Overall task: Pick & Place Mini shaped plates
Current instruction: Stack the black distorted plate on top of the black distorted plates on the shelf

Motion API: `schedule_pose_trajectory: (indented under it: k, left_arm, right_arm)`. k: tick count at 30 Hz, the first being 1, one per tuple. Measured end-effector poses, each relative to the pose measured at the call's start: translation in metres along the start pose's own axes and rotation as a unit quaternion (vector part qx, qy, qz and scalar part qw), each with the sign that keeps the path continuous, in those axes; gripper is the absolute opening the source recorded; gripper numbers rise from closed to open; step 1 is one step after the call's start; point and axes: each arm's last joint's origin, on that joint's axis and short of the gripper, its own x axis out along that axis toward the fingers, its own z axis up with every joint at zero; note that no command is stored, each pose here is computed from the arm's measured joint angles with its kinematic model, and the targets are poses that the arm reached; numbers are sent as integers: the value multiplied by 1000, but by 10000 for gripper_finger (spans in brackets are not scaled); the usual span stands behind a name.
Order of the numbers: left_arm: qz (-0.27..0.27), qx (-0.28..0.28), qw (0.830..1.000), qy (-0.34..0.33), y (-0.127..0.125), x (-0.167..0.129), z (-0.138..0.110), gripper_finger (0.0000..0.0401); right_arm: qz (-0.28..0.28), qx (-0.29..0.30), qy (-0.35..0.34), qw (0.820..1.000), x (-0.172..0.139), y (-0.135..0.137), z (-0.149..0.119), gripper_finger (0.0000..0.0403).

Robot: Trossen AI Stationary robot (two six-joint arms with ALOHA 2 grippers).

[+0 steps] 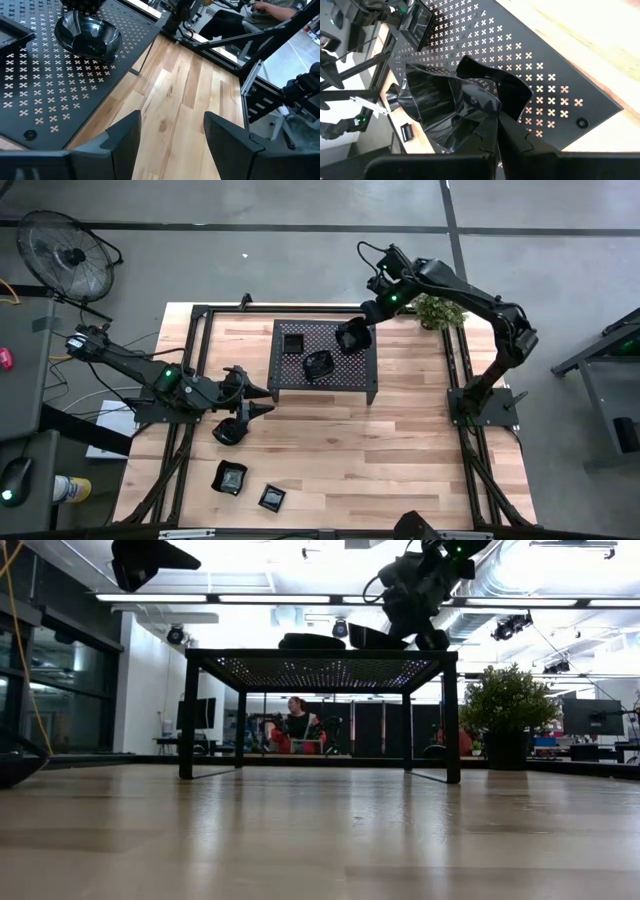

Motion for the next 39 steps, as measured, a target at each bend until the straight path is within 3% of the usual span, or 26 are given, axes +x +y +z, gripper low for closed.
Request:
schedule_pose_trajectory:
  k: [39]
  left_arm:
    - [2,-2,1000,2,0,0,0,213]
  right_arm:
    - [-1,-2,5,1000,6,7,-3,0]
